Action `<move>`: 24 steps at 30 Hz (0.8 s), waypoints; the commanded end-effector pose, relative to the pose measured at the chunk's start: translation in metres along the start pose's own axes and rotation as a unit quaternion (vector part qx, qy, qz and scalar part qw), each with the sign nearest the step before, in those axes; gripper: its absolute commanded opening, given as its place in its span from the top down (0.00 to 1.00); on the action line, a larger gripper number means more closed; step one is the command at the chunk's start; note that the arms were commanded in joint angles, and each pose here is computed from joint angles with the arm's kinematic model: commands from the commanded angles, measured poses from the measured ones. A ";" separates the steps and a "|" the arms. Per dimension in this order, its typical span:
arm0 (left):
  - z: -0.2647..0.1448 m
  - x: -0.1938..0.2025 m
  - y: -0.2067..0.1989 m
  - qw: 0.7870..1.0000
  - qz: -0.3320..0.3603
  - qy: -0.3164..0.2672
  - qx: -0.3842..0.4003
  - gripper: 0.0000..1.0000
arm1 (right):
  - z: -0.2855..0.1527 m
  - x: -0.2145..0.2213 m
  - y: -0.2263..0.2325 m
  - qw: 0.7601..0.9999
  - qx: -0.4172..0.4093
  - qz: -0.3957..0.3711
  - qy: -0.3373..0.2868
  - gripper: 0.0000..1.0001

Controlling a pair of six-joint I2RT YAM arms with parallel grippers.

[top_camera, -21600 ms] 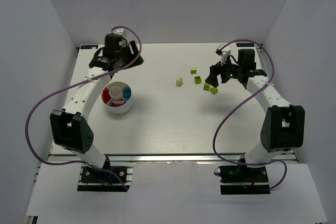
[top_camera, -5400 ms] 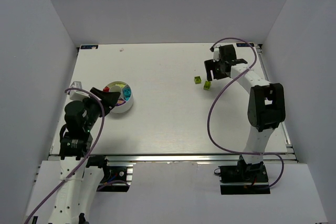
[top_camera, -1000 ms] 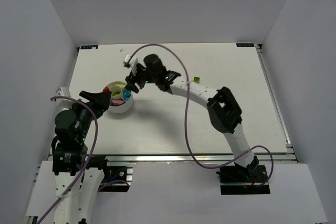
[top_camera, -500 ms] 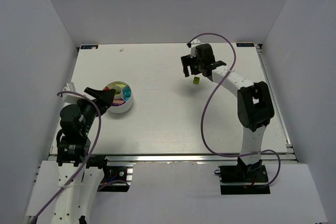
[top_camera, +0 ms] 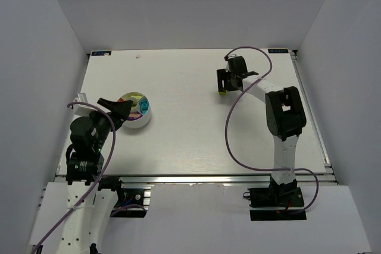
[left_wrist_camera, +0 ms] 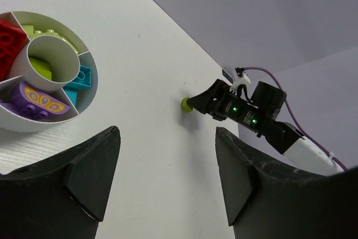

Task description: Sort the legos into containers by color

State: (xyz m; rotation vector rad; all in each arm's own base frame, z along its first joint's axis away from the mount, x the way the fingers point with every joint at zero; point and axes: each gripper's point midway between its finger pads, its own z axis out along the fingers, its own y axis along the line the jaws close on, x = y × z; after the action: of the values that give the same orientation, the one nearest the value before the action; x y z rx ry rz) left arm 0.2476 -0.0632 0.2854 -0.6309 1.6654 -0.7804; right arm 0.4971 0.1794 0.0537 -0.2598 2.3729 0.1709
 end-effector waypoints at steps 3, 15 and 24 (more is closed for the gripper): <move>0.001 0.001 0.001 1.000 -0.006 0.003 -0.001 0.22 | 0.008 -0.004 0.013 0.999 -0.023 0.029 0.002 0.25; 0.003 0.004 0.005 1.000 -0.007 0.006 -0.007 0.22 | 0.020 0.013 0.013 0.999 -0.022 0.019 0.019 0.41; 0.005 0.005 0.005 1.000 -0.005 0.004 0.001 0.22 | -0.010 -0.024 0.054 0.991 -0.124 -0.044 -0.024 0.83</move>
State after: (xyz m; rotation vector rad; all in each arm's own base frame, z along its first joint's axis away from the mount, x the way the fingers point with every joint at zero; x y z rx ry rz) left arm 0.2492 -0.0635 0.2753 -0.6478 1.6839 -0.7814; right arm 0.4885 0.2019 0.0295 -0.3497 2.4204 0.2950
